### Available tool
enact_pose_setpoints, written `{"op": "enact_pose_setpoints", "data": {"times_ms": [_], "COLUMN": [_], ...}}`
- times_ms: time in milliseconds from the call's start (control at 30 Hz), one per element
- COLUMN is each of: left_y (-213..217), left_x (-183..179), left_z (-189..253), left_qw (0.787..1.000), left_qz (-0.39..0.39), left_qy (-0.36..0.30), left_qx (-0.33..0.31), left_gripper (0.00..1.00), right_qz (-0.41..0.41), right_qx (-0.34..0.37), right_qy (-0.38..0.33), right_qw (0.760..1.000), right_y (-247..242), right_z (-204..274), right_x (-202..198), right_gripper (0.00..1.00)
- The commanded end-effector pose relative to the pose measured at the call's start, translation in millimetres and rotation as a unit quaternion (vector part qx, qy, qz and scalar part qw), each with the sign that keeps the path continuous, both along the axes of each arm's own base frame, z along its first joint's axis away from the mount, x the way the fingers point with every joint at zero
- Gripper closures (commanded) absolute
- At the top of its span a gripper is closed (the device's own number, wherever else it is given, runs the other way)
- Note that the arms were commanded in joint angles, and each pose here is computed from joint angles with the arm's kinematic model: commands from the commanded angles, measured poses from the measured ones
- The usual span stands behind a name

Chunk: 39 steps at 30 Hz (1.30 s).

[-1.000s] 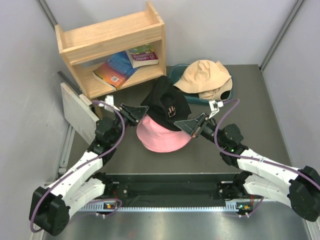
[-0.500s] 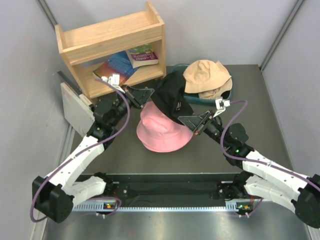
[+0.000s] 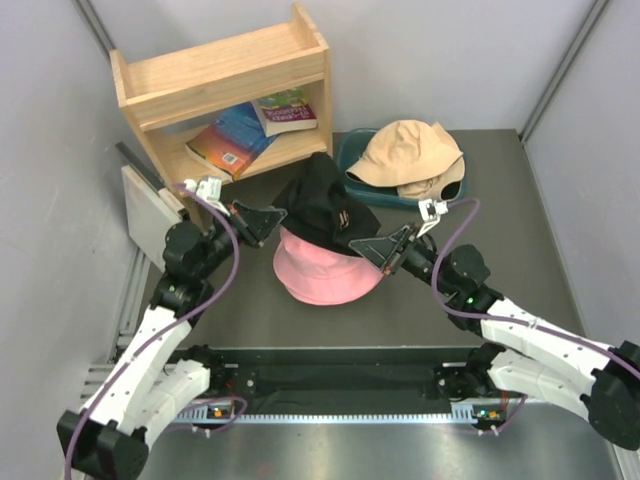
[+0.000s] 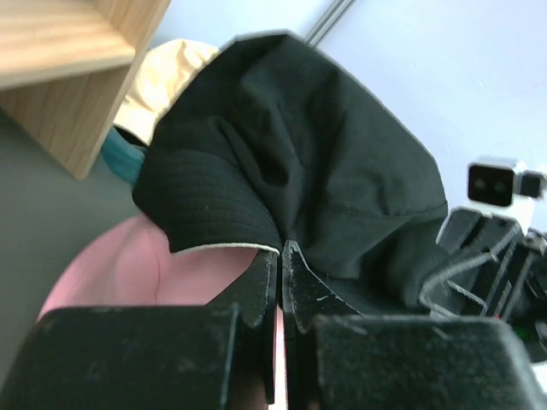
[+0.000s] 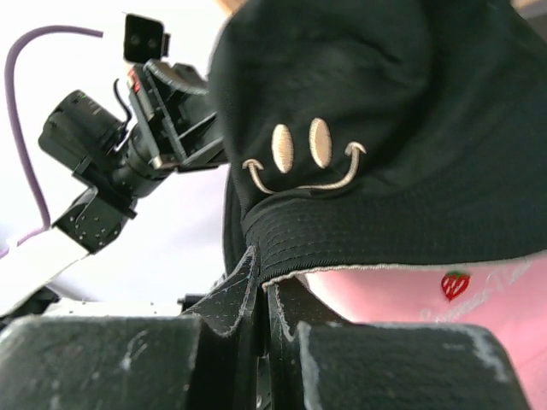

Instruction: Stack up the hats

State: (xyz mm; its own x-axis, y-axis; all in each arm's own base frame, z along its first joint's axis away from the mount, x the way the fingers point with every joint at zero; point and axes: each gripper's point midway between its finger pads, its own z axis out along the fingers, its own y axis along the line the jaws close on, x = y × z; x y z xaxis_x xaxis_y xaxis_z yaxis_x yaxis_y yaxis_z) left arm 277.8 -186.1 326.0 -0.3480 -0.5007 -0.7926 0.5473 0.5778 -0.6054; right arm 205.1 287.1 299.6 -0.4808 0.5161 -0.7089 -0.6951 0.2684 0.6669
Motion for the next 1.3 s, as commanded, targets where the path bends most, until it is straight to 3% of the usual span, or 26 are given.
{"op": "enact_pose_setpoints", "data": {"times_ms": [0, 300, 367, 467, 500, 600, 700, 967, 1267], "left_y": [28, 27, 24, 27, 28, 31, 29, 27, 28], "left_x": [-14, -35, -38, -40, -40, -41, -42, -42, -40], "left_z": [-12, -73, -84, -93, -95, -100, -104, -112, -115], "left_qw": [0.998, 0.992, 0.992, 0.993, 0.994, 0.994, 0.995, 0.995, 0.996], "left_qz": [0.062, 0.050, 0.040, 0.045, 0.045, 0.052, 0.046, 0.040, 0.042], "left_qy": [0.015, 0.094, 0.098, 0.093, 0.090, 0.086, 0.086, 0.083, 0.083], "left_qx": [-0.024, -0.060, -0.063, -0.053, -0.047, -0.032, -0.030, -0.027, -0.016], "left_gripper": [1.00, 1.00, 1.00, 1.00, 1.00, 1.00, 1.00, 1.00, 1.00], "right_qz": [0.023, -0.002, 0.002, 0.002, -0.002, -0.025, -0.050, -0.054, 0.010], "right_qx": [-0.012, -0.052, -0.054, -0.066, -0.061, -0.077, -0.087, -0.101, -0.084], "right_qy": [-0.016, 0.033, 0.049, 0.055, 0.043, 0.029, 0.006, -0.020, -0.051], "right_qw": [1.000, 0.998, 0.997, 0.996, 0.997, 0.996, 0.995, 0.993, 0.995], "right_y": [0, -6, -6, -9, -12, -26, -43, -63, -38], "right_z": [0, -49, -59, -61, -49, -35, -18, -12, -2], "right_x": [-17, -11, -13, -15, -16, -10, 0, 40, 73], "right_gripper": [1.00, 1.00, 0.95, 0.67, 0.51, 0.33, 0.24, 0.19, 0.16]}}
